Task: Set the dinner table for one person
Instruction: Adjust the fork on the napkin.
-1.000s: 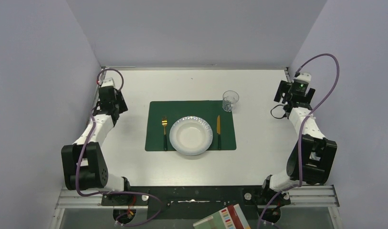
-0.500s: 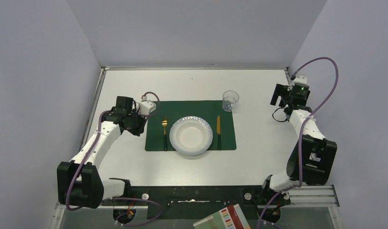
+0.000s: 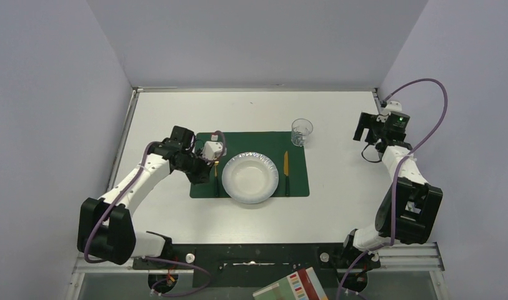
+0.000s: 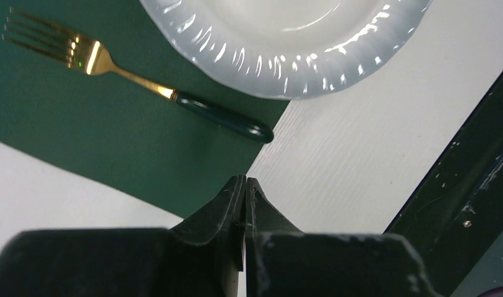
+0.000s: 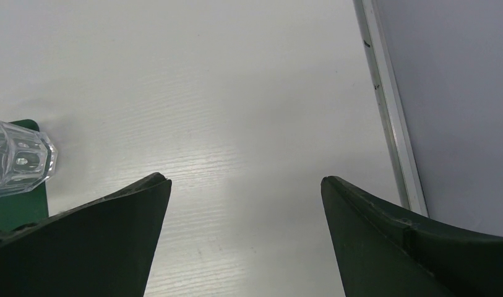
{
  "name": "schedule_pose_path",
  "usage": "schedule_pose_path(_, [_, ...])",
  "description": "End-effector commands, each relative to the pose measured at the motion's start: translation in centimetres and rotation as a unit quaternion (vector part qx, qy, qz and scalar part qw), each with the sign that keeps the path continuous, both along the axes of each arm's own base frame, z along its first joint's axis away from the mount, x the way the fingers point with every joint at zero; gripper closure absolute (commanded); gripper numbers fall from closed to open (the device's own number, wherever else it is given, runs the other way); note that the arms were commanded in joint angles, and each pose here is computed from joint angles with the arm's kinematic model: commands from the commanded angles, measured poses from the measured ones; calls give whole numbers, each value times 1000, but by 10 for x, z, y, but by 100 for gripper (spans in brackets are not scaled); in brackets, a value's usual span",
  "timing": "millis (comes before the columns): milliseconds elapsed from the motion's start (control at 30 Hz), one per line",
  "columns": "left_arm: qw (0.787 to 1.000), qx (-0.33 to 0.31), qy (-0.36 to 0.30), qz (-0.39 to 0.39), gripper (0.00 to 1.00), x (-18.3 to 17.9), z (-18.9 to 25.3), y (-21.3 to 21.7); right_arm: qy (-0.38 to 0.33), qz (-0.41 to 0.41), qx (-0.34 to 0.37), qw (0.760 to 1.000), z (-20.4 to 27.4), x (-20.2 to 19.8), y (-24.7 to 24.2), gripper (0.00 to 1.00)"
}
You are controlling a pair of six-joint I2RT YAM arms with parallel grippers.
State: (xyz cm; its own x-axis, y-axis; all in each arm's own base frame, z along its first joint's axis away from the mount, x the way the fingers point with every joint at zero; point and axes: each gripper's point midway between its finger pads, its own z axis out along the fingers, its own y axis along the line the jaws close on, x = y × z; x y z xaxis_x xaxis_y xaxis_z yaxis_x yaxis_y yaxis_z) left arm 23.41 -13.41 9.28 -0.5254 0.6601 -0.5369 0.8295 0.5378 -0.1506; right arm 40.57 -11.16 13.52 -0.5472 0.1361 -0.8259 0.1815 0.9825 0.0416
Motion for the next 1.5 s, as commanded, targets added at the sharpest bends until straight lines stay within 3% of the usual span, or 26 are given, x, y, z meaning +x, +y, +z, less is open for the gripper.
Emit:
schedule_pose_path(0, [994,-90,-8,-54,100,4,32,-46,-55,21,-14,998,33,10,1,2])
schedule_pose_path(333, [994,-59,1,-95,100,-13,-10,-72,-56,33,-9,998,33,9,4,3])
schedule_pose_path(833, [996,9,-8,-93,100,-22,-44,-58,-52,40,-3,998,29,8,4,3])
schedule_pose_path(1467, [997,21,-38,-64,100,-10,-54,-57,-51,40,2,998,27,8,3,3])
